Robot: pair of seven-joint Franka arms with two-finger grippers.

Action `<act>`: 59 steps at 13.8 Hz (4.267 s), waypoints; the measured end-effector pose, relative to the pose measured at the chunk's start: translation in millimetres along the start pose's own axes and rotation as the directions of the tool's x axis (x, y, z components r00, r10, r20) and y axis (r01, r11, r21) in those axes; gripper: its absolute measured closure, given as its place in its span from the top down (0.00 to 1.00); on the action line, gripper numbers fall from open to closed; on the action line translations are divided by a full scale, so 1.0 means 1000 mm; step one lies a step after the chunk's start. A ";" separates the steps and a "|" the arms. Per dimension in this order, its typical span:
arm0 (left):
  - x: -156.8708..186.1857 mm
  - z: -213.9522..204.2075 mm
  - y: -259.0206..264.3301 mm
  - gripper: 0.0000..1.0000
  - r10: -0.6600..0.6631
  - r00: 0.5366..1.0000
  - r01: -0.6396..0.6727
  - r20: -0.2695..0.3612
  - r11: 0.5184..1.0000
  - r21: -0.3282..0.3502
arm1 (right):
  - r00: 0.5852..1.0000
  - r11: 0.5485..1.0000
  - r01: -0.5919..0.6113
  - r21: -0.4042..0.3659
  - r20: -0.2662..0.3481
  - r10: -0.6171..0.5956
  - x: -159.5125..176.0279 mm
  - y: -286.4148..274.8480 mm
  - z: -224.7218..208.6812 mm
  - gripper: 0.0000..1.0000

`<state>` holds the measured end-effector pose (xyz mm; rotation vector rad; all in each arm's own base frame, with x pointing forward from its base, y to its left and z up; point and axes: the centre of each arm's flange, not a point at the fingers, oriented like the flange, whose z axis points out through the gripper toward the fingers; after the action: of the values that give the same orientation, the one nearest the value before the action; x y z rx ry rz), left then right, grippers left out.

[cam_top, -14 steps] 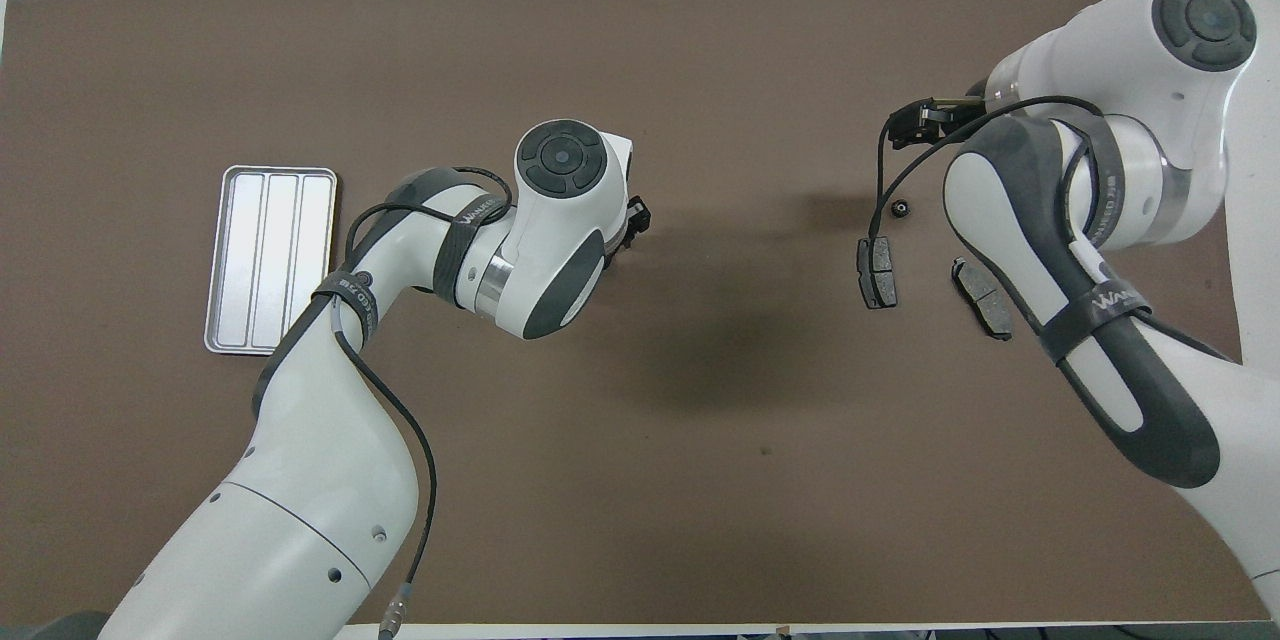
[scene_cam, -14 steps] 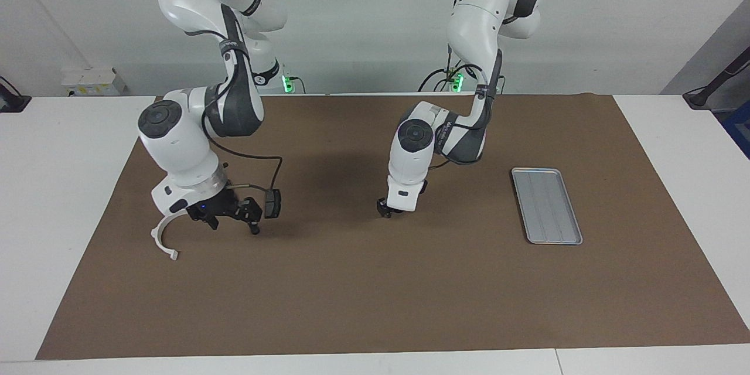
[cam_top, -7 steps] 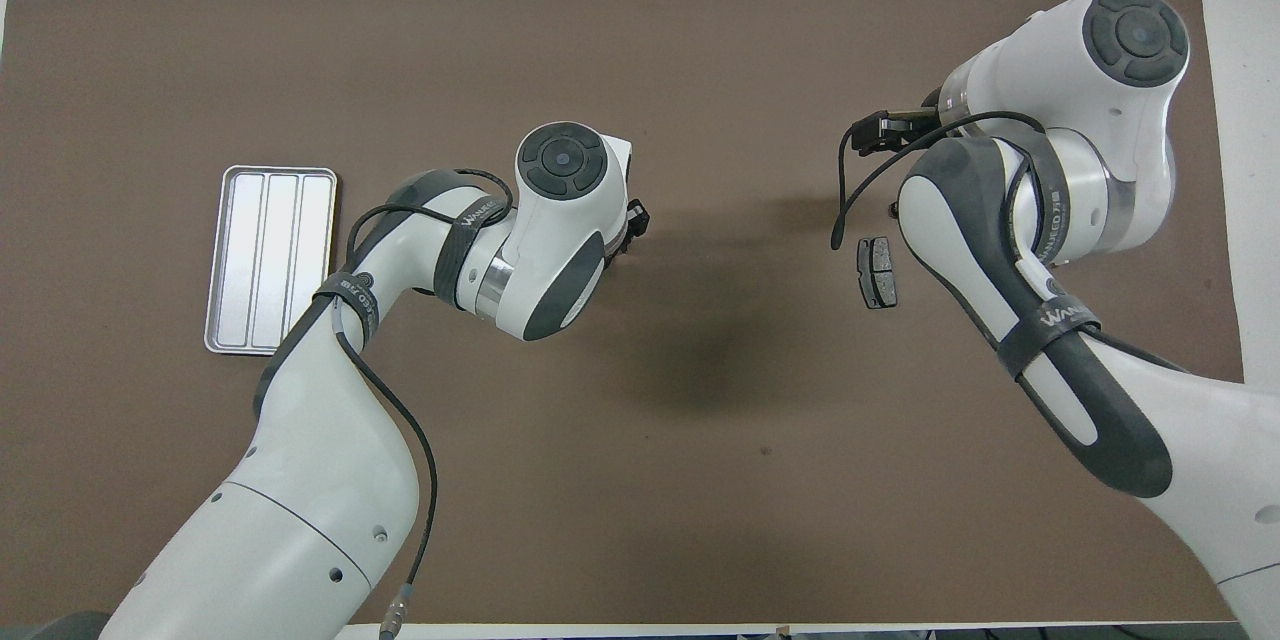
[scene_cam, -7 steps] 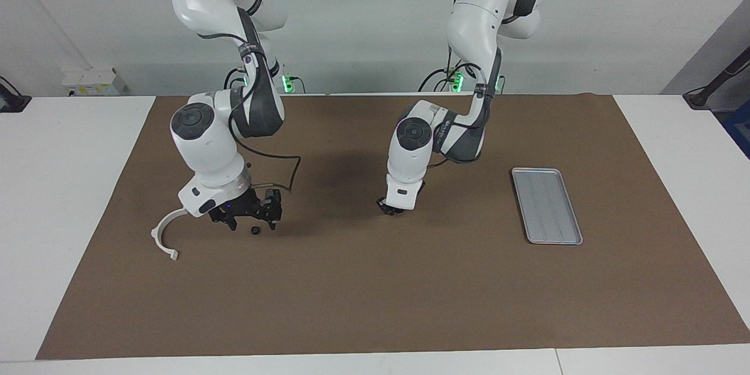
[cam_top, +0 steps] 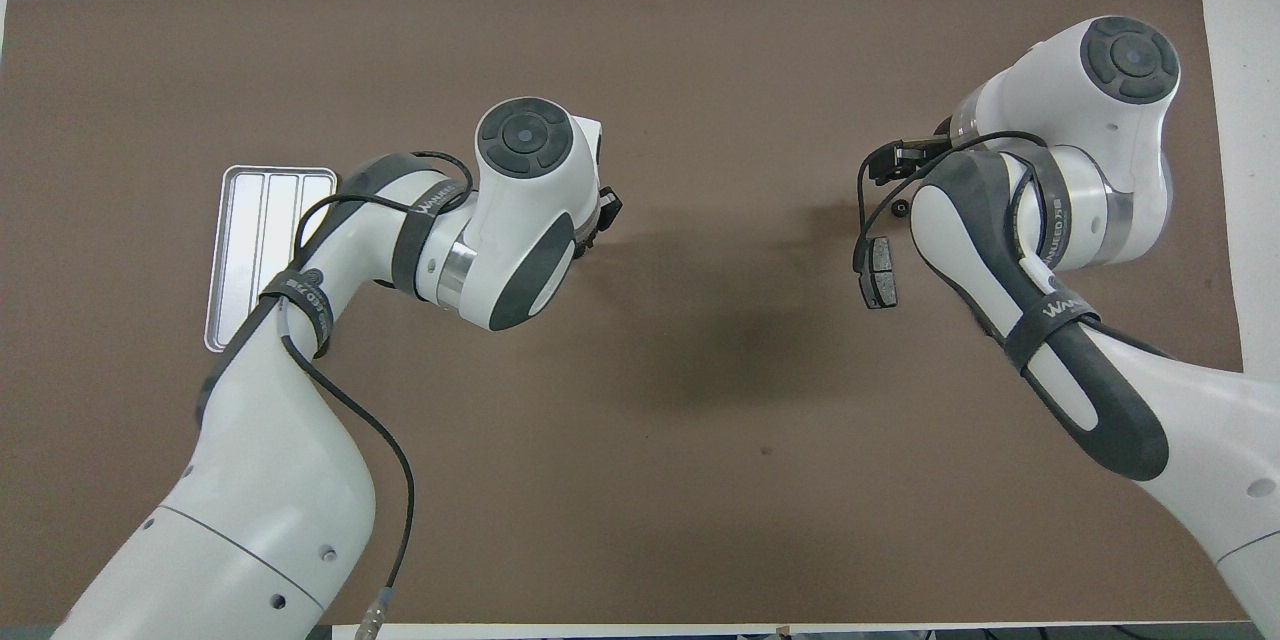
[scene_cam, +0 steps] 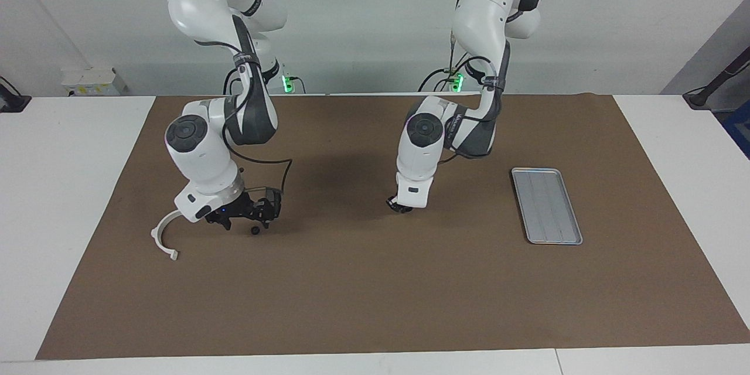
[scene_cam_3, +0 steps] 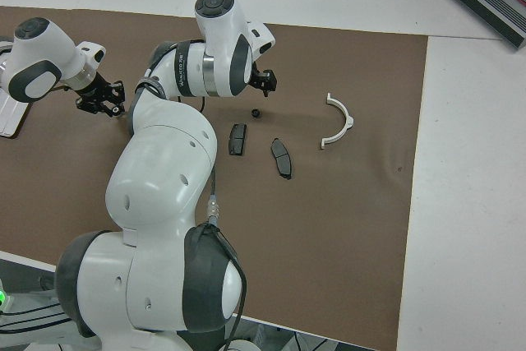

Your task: Pick bearing gear from pile to tray

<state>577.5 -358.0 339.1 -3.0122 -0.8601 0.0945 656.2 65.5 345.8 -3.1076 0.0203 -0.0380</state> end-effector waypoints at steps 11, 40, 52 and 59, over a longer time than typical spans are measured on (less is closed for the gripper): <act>0.162 -0.061 -0.217 0.35 0.172 0.980 -0.176 0.098 0.984 0.038 | 1.000 1.000 0.028 -0.002 0.008 -0.028 -0.005 0.015 0.032 1.00; 0.165 0.033 -0.322 0.35 0.401 0.915 -0.402 -0.043 0.915 -0.023 | 0.999 0.999 0.041 -0.002 -0.004 -0.041 -0.012 0.009 0.055 0.24; 0.157 -0.025 -0.267 1.00 0.310 0.950 -0.312 -0.043 0.950 -0.033 | 0.977 0.979 0.203 -0.037 -0.062 -0.205 -0.020 -0.223 -0.109 0.24; 0.119 -0.028 -0.217 1.00 0.186 0.981 -0.188 -0.050 0.981 -0.044 | 0.972 0.972 0.219 -0.087 -0.062 -0.225 -0.080 -0.354 -0.053 0.24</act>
<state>565.5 -110.9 365.5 -3.1200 -0.5819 0.0058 579.3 418.9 408.9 -3.1697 -0.3326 -0.1573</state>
